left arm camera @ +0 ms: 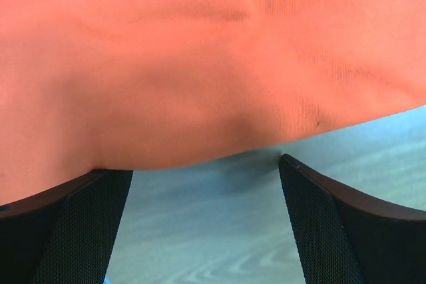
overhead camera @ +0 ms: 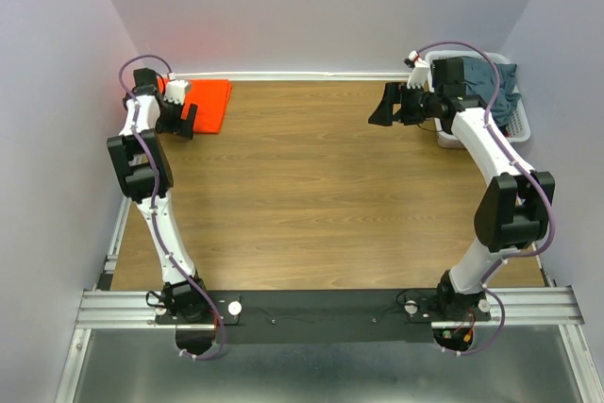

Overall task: Fold and stack the t-shirts
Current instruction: Neatly place the folded tshirt to the corner, then reset both grippers

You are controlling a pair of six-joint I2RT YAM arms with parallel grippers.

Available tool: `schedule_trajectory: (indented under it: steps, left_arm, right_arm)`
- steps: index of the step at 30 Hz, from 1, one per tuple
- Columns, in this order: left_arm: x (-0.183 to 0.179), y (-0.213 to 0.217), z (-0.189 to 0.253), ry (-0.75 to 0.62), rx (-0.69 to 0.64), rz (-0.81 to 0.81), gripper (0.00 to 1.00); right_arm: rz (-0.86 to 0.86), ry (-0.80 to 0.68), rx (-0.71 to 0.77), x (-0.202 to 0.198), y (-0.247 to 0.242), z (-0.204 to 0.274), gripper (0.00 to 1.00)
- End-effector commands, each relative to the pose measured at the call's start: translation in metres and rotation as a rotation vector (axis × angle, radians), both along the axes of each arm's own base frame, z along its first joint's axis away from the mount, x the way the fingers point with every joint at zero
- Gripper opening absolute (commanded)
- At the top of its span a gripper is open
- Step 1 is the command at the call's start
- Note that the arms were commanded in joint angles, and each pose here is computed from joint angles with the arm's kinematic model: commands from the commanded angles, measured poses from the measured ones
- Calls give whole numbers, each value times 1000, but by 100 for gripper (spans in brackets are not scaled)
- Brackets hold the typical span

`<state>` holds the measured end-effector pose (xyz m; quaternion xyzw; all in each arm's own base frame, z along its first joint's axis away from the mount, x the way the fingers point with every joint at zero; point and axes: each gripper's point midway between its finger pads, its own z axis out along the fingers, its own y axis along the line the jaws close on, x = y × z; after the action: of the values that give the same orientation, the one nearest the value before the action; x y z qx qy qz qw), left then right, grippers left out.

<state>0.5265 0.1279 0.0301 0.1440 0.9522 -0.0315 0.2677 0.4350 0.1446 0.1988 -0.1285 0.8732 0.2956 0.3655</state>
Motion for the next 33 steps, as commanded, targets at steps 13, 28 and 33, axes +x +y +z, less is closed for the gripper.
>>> schedule_trajectory:
  steps: [13, 28, 33]
  left_arm:
    - [30, -25, -22, -23, -111, 5, 98]
    - [17, -56, 110, -203, -88, -87, 98]
    - [-14, -86, 211, -368, -53, -137, 98]
  right_arm:
    - [11, 27, -10, 0, -1, -11, 100]
    - [3, -35, -27, 2, -5, 10, 100]
    - [-64, -108, -104, -4, -23, 31, 100]
